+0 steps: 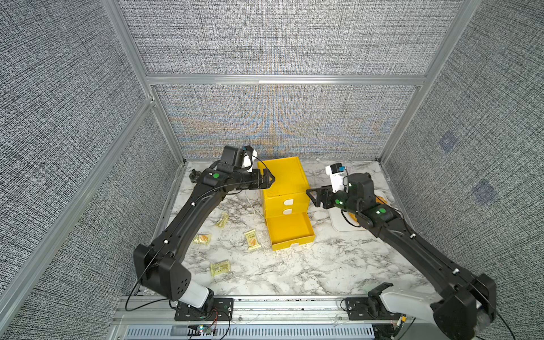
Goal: Place the cookies into the drawer by color
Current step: Adjust the storage box at the center of the board, then pick up the cookie at the center of the board, then place the cookie in the drawer.
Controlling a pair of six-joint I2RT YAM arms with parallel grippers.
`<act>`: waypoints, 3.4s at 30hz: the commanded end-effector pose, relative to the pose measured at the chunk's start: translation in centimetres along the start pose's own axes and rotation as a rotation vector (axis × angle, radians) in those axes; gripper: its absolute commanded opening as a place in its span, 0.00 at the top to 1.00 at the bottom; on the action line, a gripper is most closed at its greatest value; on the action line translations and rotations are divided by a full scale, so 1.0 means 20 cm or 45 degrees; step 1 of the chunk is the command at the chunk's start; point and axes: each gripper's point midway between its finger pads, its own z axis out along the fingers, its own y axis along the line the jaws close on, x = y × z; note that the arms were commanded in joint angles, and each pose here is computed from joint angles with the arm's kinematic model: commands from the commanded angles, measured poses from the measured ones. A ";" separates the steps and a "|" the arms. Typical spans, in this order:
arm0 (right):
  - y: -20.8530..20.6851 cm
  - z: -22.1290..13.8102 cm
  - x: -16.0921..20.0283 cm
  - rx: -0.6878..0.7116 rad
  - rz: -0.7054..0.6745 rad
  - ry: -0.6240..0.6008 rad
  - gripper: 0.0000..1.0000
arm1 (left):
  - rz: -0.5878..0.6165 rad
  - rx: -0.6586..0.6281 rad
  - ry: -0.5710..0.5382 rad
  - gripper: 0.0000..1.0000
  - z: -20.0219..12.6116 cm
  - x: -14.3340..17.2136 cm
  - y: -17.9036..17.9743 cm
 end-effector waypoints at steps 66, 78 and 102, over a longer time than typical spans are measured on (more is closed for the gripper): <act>-0.14 -0.23 0.74 -0.034 0.179 0.055 0.01 | -0.391 -0.992 0.282 1.00 0.13 0.81 0.90; -0.16 -0.24 0.76 -0.019 0.199 0.050 0.01 | -0.256 -0.599 0.023 1.00 0.00 0.83 0.27; -0.16 -0.24 0.78 -0.018 0.232 0.068 0.01 | 0.015 -0.544 0.027 0.52 0.28 0.85 -0.14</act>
